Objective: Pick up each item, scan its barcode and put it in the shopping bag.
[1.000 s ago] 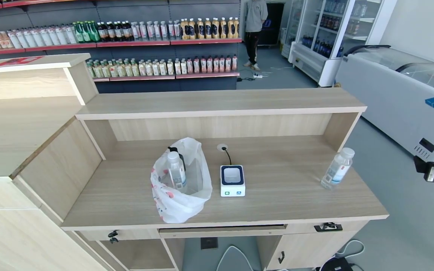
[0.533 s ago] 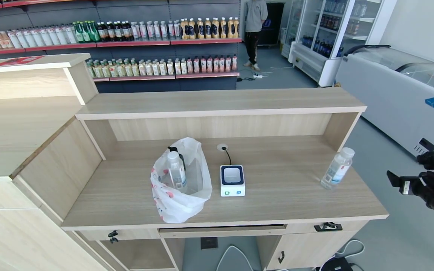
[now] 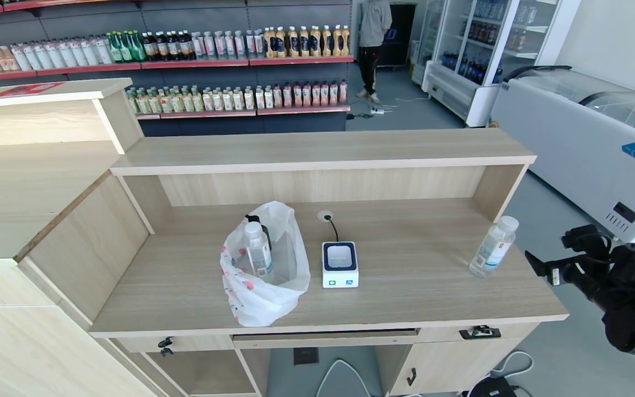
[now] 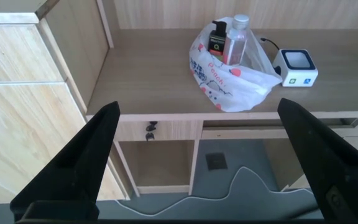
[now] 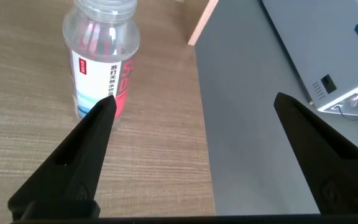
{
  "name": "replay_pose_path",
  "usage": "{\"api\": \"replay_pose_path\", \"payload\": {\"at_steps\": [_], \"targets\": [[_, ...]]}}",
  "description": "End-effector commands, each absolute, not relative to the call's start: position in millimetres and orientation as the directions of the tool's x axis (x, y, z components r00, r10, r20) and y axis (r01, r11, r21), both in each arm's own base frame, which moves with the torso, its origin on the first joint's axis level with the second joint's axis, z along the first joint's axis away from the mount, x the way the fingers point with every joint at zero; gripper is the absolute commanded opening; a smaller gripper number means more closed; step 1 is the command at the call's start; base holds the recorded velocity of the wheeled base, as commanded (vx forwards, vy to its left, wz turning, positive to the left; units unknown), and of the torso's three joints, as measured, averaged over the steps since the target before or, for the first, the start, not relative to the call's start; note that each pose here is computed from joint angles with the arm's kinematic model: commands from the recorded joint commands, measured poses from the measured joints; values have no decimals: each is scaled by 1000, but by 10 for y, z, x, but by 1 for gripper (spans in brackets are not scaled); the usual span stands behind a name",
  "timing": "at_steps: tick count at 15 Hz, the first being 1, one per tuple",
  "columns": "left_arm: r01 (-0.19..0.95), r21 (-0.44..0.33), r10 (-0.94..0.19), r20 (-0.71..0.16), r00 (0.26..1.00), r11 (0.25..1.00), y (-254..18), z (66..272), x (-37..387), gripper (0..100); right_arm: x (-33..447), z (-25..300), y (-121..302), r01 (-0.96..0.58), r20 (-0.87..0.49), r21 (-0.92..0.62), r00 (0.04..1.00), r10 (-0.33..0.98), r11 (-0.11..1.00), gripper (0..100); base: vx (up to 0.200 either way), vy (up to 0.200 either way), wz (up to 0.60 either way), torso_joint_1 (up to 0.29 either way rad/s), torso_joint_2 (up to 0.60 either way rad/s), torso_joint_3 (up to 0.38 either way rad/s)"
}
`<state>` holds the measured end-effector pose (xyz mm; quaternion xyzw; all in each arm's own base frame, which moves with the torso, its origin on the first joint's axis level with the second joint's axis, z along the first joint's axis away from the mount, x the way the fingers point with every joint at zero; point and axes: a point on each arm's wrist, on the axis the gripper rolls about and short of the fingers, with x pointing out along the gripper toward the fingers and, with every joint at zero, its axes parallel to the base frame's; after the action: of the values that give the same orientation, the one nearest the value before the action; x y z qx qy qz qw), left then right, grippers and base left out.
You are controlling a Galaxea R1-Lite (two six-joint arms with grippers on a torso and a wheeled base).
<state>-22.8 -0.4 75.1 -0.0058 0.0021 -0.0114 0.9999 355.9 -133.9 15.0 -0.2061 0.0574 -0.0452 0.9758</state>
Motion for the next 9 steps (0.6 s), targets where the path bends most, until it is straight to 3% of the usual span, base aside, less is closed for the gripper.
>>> {"api": "replay_pose_path", "payload": {"at_steps": [1, 9], "targets": [[23, -12, -23, -6, 1000, 1000, -4, 750, -227, 100, 3646, -27, -1306, 42, -114, -405, 989, -96, 913, 100, 0, 0, 0, 0, 0, 0], [23, -12, -23, -6, 1000, 1000, -4, 750, -227, 100, 3929, -159, -1310, 39, -98, -318, 993, -73, 947, 100, 0, 0, 0, 0, 0, 0]]}}
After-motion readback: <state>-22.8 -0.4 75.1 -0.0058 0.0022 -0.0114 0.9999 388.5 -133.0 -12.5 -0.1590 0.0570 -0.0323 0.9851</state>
